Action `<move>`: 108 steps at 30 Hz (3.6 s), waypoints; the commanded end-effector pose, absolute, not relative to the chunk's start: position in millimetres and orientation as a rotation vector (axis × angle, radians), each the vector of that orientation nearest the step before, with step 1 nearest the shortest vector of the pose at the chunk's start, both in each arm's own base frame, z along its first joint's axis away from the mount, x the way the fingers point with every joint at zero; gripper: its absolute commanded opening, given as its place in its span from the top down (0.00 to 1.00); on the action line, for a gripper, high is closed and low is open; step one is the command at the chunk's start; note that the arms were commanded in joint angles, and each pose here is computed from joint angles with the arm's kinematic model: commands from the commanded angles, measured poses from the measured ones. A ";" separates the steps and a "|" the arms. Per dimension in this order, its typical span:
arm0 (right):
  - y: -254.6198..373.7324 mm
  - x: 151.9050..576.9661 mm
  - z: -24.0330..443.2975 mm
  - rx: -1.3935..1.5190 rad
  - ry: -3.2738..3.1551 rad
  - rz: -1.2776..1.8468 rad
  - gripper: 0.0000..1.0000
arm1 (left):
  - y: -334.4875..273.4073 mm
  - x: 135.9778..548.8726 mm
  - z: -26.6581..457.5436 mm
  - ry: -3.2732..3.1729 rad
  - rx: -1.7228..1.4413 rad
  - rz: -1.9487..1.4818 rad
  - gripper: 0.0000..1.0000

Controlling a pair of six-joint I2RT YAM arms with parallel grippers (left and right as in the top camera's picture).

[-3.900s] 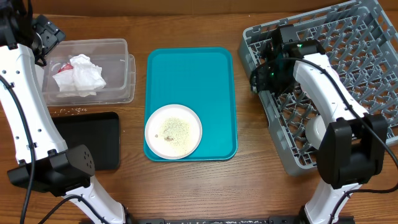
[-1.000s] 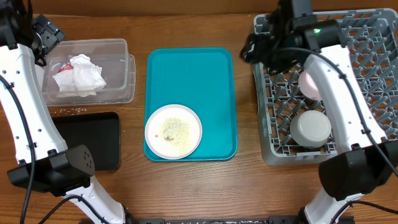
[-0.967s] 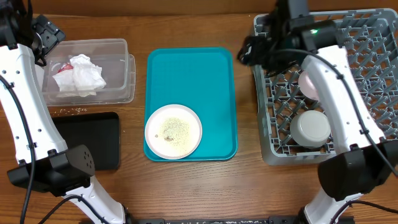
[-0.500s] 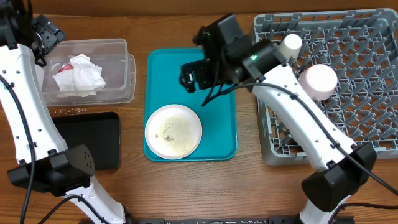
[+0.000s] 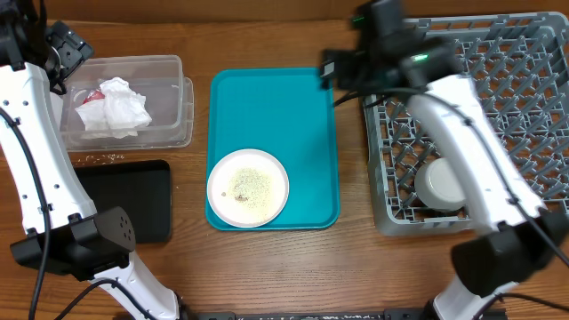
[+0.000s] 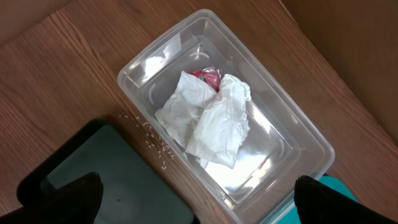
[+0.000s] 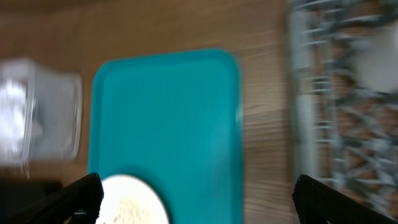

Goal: Sort waste into correct bins and load items into the dishwasher

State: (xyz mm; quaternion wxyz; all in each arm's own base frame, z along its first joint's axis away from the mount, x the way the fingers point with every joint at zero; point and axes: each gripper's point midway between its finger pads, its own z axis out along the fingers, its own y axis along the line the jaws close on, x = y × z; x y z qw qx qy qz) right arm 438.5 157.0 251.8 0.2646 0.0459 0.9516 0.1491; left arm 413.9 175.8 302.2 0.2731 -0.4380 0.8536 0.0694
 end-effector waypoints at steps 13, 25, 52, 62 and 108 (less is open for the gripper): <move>-73.0 406.0 309.4 0.819 2.325 0.008 0.00 | 173.7 416.0 298.8 2.315 -1.160 0.194 0.00; -133.9 378.0 302.1 1.013 2.302 -0.126 0.00 | 173.7 416.0 298.8 2.315 -1.160 0.194 0.00; -133.7 378.1 302.1 1.013 2.302 -0.126 0.00 | 25.9 424.8 302.8 2.543 -0.949 -0.787 0.00; -133.7 378.1 302.1 1.013 2.302 -0.126 0.00 | -54.0 396.6 274.8 2.799 -0.753 -0.395 0.00; -133.7 378.1 302.1 1.013 2.302 -0.126 0.00 | -229.3 364.7 114.2 3.263 0.108 -0.013 0.00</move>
